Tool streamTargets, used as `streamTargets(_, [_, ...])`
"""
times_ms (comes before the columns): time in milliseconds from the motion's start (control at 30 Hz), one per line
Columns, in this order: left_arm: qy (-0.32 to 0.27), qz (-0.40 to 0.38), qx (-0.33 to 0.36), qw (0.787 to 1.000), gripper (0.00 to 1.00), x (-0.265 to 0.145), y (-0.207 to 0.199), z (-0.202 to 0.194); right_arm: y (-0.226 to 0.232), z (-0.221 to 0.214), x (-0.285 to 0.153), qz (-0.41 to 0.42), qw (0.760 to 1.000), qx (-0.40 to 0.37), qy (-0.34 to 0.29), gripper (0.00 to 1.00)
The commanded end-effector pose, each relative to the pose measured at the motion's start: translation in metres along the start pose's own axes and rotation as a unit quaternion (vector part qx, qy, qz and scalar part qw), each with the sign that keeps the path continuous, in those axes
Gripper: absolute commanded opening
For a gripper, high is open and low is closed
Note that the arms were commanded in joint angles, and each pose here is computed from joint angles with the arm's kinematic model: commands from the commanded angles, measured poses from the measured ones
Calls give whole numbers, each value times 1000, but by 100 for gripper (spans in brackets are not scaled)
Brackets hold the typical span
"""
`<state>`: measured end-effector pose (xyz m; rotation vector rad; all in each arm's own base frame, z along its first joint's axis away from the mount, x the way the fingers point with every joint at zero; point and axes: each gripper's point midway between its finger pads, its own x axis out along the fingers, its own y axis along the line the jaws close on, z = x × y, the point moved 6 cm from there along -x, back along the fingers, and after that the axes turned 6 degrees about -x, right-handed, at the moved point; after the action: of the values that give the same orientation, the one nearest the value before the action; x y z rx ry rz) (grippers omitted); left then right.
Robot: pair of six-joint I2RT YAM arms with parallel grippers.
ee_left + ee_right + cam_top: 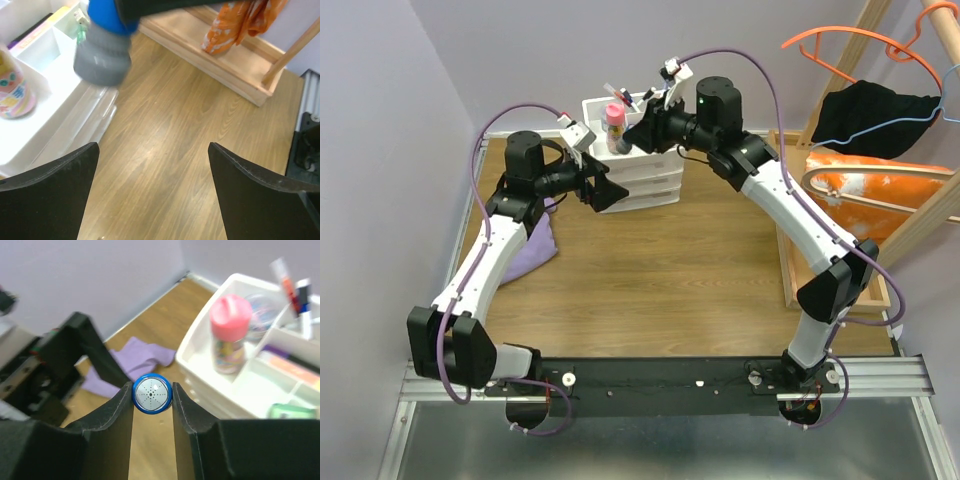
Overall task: Sort the stationery into containers
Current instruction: Place the stationery in the storage box.
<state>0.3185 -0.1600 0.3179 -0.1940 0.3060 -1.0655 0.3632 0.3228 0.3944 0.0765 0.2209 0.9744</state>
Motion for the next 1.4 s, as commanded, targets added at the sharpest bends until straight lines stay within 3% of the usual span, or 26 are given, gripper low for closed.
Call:
streamTargets(0, [15,48,55,997,99,-25,-6,-3,-24,-3,4,-62,994,-92,22,14])
streamTargets(433, [26,81,45,995,99,-40,-1,-22,-62,-47,34,-118,973,-169,99,14])
streamTargets(1167, [28,76,31,996,99,-26,18,-23,-84,-68,64,-135,964,-198,119,11])
streamTargets(1267, [29,78,31,996,99,-25,20,-21,-86,-69,67,-133,964,-195,125,14])
streamTargets(1367, [28,79,30,996,99,-25,21,-20,-86,-71,67,-134,963,-194,128,25])
